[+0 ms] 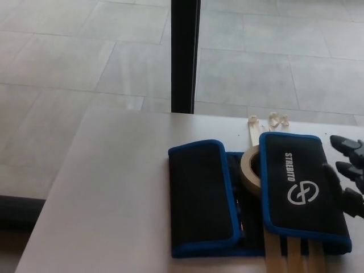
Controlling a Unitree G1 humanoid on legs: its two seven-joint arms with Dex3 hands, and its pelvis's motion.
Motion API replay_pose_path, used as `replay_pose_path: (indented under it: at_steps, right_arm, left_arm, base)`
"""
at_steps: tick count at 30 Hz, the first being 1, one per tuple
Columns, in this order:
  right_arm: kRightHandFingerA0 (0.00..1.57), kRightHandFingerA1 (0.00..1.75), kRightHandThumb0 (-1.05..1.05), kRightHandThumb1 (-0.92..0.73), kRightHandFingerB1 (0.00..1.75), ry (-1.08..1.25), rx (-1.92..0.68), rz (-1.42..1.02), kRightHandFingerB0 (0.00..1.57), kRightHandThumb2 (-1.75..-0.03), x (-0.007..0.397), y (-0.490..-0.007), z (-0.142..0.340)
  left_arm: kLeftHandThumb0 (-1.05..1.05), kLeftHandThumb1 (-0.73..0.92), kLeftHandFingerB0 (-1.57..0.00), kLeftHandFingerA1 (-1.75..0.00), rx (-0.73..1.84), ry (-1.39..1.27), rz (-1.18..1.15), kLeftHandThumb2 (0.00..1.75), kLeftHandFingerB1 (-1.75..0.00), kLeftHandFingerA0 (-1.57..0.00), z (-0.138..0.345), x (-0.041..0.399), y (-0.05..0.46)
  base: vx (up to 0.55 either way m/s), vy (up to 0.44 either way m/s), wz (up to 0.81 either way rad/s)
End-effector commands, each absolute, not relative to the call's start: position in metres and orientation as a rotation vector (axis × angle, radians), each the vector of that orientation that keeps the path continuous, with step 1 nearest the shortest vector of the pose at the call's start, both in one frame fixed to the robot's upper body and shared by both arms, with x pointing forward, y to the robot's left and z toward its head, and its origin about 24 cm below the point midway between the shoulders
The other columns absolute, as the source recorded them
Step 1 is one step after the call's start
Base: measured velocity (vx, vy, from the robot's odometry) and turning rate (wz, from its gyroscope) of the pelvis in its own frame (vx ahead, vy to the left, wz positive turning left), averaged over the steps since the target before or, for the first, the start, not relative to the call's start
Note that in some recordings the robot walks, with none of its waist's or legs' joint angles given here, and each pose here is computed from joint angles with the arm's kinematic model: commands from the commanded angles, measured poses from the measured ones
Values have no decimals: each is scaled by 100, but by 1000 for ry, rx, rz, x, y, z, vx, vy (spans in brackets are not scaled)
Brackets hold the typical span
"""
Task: The robot uses its right hand to open a black folded toolkit cover kept in the middle of the desk
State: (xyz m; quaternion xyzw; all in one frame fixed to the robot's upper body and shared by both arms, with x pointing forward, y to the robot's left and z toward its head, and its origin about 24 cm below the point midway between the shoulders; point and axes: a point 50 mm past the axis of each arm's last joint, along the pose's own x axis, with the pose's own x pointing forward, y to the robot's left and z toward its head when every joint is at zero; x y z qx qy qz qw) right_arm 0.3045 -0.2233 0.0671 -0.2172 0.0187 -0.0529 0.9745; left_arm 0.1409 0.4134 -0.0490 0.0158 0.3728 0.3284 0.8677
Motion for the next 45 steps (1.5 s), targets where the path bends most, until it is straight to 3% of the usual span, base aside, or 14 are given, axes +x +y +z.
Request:
replay_pose_path:
  at_steps: [1,6,7,8,22,23,24,29,30,31,32,33,35,45]
  right_arm:
    - [33,57,-56,-67,38,-160,-1325,406,44,-61,276,-202,41]
    - [33,65,-57,-69,43,-150,-1422,444,41,-61,274,-215,40]
    - [34,66,-57,-68,44,-153,-1443,449,40,-62,275,-217,41]
    - [35,67,-55,-69,44,-169,-1479,458,41,-61,275,-220,40]
    - [32,62,-55,-75,42,-295,-1748,604,36,-63,264,-219,34]
    - [31,60,-55,-76,41,-297,-1758,615,36,-63,262,-217,32]
    - [31,59,-55,-75,40,-323,-1771,616,37,-63,260,-214,31]
    - [16,56,-61,-74,35,-340,-1821,655,30,-61,253,-201,20]
    - [6,54,-66,-53,47,-331,-1831,650,19,-89,253,-200,18]
    - [1,37,-64,-67,34,-294,-1855,660,17,-61,253,-199,16]
    - [0,20,-67,-63,33,-265,-1879,660,12,-59,254,-199,15]
    - [0,0,-91,-51,25,-243,-1899,652,7,-82,255,-200,13]
    - [0,11,-88,-49,4,-199,-1939,650,6,-85,258,-201,12]
    - [0,10,-80,-47,0,-96,-2059,602,6,-85,259,-207,12]
  left_arm:
    - [-71,71,-43,-67,34,783,719,61,-48,-56,-39,138,425]
    - [-70,71,-43,-66,29,782,724,62,-49,-54,-38,139,426]
    - [-69,55,-38,-69,34,777,716,96,-58,-50,-38,140,426]
    - [-72,71,-41,-67,43,779,711,62,-47,-54,-37,140,426]
    - [-72,70,-45,-68,60,788,722,61,-50,-55,-34,143,429]
    - [-70,54,-40,-70,53,785,721,96,-59,-51,-34,143,428]
    - [-71,70,-46,-67,47,785,726,61,-49,-54,-34,143,428]
    - [-72,70,-45,-65,65,782,718,62,-47,-56,-32,144,430]
    - [-71,70,-45,-65,57,776,718,61,-46,-56,-32,143,430]
    - [-72,69,-45,-64,58,779,722,61,-46,-57,-32,143,430]
    - [-71,70,-42,-64,63,777,714,61,-46,-55,-31,144,430]
    - [-70,71,-42,-65,62,774,713,61,-48,-55,-31,146,430]
    - [-72,72,-42,-66,68,769,705,62,-47,-55,-30,147,430]
    - [-69,71,-44,-65,51,775,724,61,-48,-53,-31,146,430]
  base:
    - [0,0,0]
    - [0,0,0]
    - [0,0,0]
    - [0,0,0]
    - [0,0,0]
    - [0,0,0]
    - [0,0,0]
    - [0,0,0]
    - [0,0,0]
    - [0,0,0]
    - [0,0,0]
    - [0,0,0]
    - [0,0,0]
    - [0,0,0]
